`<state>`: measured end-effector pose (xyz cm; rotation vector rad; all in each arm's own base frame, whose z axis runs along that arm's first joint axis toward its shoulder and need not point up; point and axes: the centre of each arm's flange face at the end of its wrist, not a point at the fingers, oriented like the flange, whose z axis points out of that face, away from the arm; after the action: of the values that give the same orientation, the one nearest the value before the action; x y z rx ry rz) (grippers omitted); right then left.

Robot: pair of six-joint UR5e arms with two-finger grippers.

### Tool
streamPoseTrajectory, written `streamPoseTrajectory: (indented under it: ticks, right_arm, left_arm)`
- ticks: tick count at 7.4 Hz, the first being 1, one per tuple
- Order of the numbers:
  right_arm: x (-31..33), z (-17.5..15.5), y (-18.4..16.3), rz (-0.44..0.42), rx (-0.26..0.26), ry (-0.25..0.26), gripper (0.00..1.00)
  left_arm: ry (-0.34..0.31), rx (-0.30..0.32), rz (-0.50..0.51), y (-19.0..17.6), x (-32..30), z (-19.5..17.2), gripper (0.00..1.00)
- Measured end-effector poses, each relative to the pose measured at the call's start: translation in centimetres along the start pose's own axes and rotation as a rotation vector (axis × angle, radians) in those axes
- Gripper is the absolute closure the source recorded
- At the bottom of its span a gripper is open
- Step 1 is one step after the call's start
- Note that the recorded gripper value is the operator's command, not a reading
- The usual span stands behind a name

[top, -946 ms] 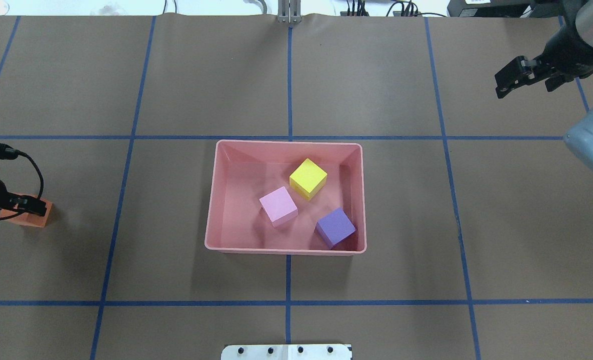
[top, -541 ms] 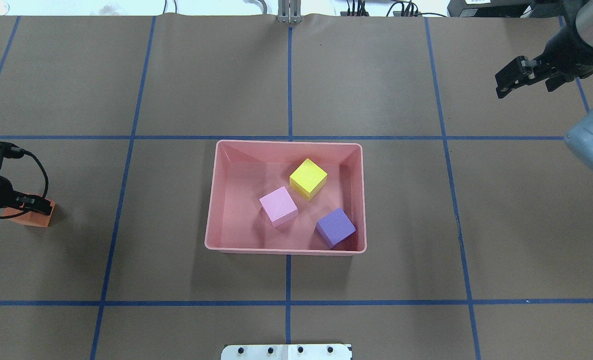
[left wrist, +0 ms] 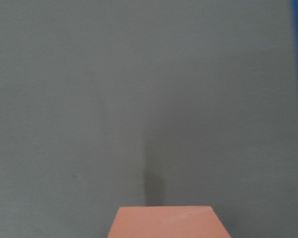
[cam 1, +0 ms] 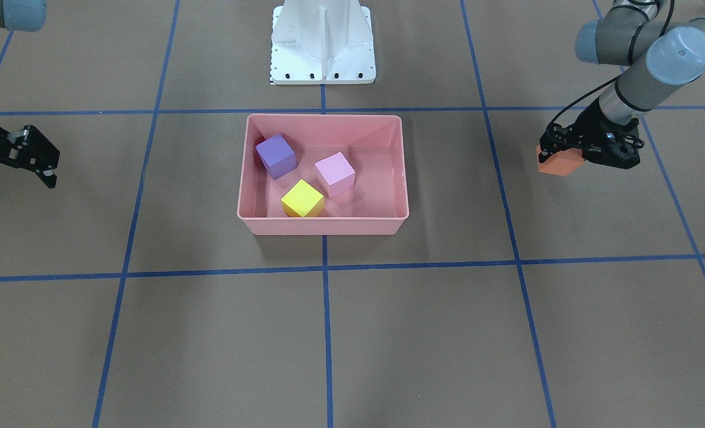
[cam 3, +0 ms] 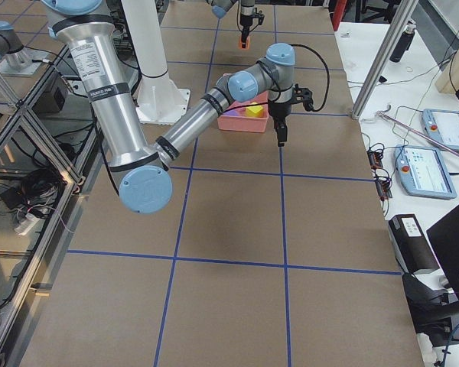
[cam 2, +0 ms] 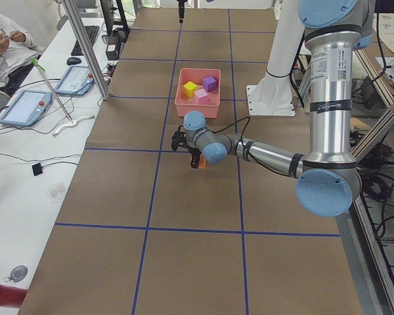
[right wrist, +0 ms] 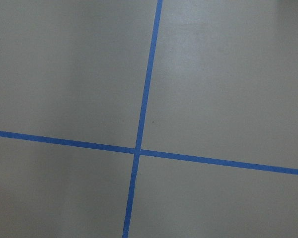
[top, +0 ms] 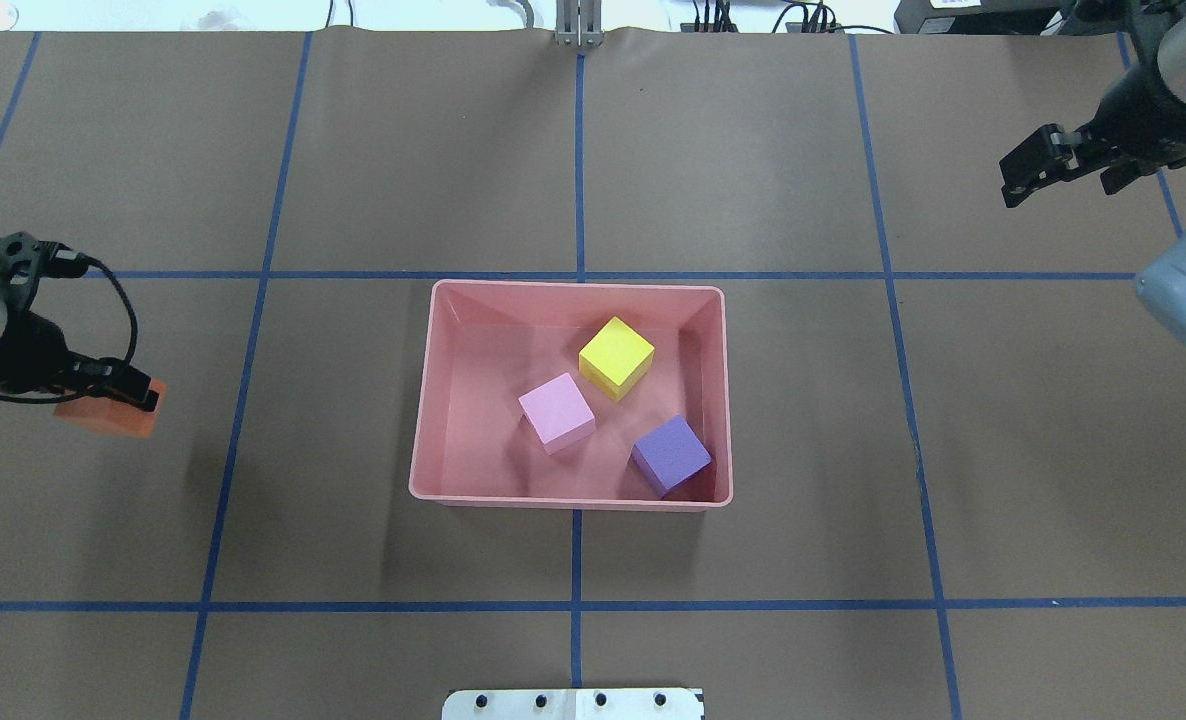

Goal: Place blocks into pink bin with both arms
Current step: 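Carry the orange cube with the left gripper into the bin and release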

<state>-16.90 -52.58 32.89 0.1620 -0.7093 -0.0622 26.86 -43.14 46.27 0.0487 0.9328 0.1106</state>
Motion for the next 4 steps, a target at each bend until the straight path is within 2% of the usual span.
streamPoseTrajectory:
  ticks: [2,3,4]
  right_arm:
    - [1.3,0.9,0.7,-0.030,-0.017,0.011,0.00]
    - [2.4,1.3,1.0,-0.050,-0.026,0.021,0.00]
    - [3.7,1.5,1.2,-0.068,-0.034,0.030,0.00]
  left_arm:
    - [0.011,0.001,-0.100,-4.8,11.9,-4.9,0.89]
    - [0.029,-0.009,-0.135,-5.5,17.1,-5.8,0.86]
    - [0.042,-0.025,-0.161,-5.2,22.2,-5.1,0.85]
